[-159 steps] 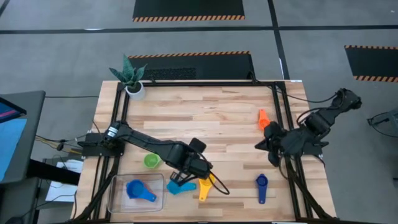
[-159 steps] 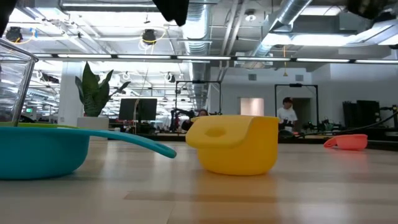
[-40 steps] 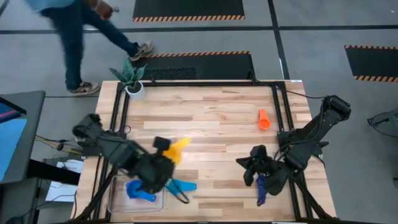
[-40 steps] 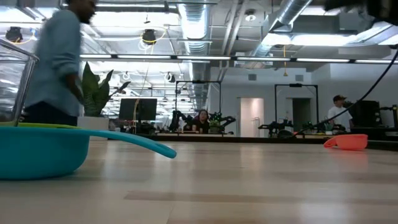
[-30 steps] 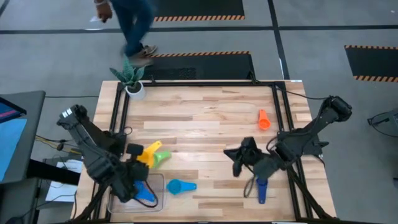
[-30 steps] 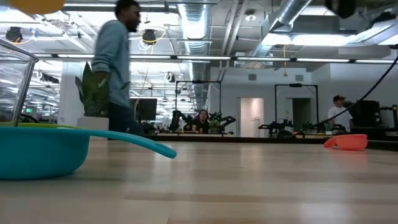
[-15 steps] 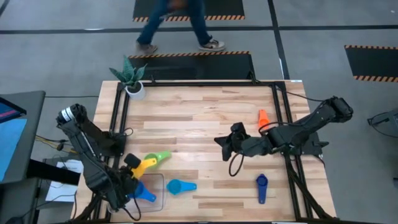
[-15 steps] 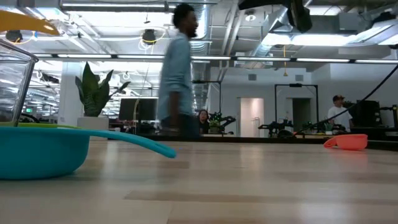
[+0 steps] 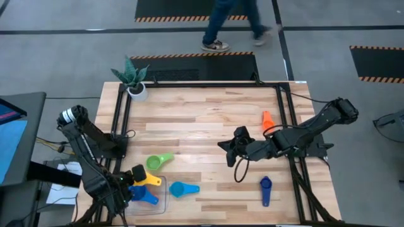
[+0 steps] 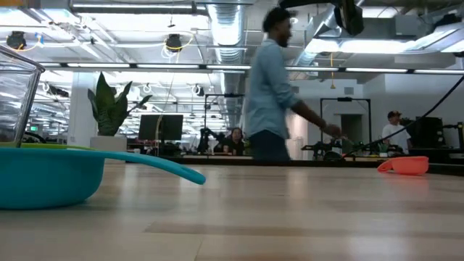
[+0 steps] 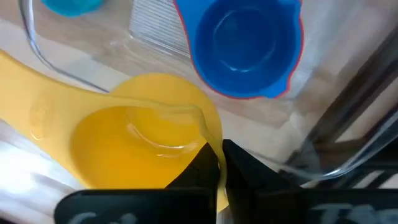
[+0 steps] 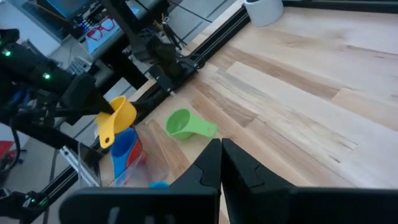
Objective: Nest measuring cups in basket
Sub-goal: Stack the yellow measuring cup on top of the blue measuring cup in the transparent bin
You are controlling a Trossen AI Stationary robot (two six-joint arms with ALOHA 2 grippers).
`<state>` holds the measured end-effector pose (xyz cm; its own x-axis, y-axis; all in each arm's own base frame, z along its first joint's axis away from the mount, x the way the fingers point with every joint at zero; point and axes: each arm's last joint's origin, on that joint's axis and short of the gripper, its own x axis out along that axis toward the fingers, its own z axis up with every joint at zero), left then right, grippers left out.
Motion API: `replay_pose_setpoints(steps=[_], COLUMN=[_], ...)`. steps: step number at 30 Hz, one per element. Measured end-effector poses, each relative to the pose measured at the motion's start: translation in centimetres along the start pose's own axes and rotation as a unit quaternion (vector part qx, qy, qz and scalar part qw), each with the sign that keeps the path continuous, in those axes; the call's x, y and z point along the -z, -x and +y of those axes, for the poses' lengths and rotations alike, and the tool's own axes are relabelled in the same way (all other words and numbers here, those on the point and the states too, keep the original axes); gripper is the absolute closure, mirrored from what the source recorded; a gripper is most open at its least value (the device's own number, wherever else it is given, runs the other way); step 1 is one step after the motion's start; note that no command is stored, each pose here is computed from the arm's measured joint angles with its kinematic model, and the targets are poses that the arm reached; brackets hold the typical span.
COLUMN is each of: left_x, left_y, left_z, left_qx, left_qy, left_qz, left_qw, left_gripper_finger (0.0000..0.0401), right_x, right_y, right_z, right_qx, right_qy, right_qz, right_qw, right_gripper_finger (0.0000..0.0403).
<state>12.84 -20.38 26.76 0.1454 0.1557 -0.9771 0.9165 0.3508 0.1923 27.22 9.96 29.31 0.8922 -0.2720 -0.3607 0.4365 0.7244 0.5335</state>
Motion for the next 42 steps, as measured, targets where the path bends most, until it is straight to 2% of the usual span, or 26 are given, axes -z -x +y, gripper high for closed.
replay_pose_setpoints(steps=[4, 9, 12, 17, 23, 27, 33, 36, 42], left_x=[0.2, 0.4, 0.3, -0.2, -1.2, -2.0, -3.7, -4.4, -4.3], left_y=[-0.7, -1.6, -1.1, 0.5, 2.0, 2.1, -0.4, -1.4, -1.7], left_z=[-0.2, -0.4, -0.2, 0.2, -1.0, -2.0, -2.4, -2.4, -2.3], left_qx=[-0.001, -0.008, -0.017, -0.024, 0.052, 0.066, 0.072, 0.068, 0.044], left_qy=[-0.037, -0.043, -0.049, -0.022, -0.035, -0.045, -0.048, -0.025, 0.017], left_qz=[0.014, 0.030, 0.022, -0.007, -0.071, -0.113, -0.059, -0.035, -0.013], left_qw=[0.999, 0.999, 0.998, 0.999, 0.996, 0.990, 0.994, 0.997, 0.999], left_gripper_finger=[0.0401, 0.0401, 0.0401, 0.0401, 0.0401, 0.0401, 0.0401, 0.0401, 0.0401], right_x=[0.1, 0.3, 0.6, 0.8, 0.9, 1.1, 1.3, 1.2, 1.2], right_y=[0.1, 0.3, 0.4, 0.5, 0.5, 0.5, 0.6, 0.6, 0.6], right_z=[0.1, 0.2, 0.2, 0.3, 0.0, -0.3, -0.5, -0.5, -0.5], right_qx=[-0.002, -0.003, -0.003, -0.003, 0.007, 0.020, 0.032, 0.030, 0.030], right_qy=[0.001, 0.006, 0.011, 0.015, 0.024, 0.021, 0.013, 0.012, 0.010], right_qz=[0.002, 0.007, 0.012, 0.016, 0.023, 0.031, 0.039, 0.037, 0.037], right_qw=[1.000, 1.000, 1.000, 1.000, 0.999, 0.999, 0.999, 0.999, 0.999], right_gripper_finger=[0.0377, 0.0380, 0.0379, 0.0376, 0.0380, 0.0379, 0.0377, 0.0379, 0.0378])
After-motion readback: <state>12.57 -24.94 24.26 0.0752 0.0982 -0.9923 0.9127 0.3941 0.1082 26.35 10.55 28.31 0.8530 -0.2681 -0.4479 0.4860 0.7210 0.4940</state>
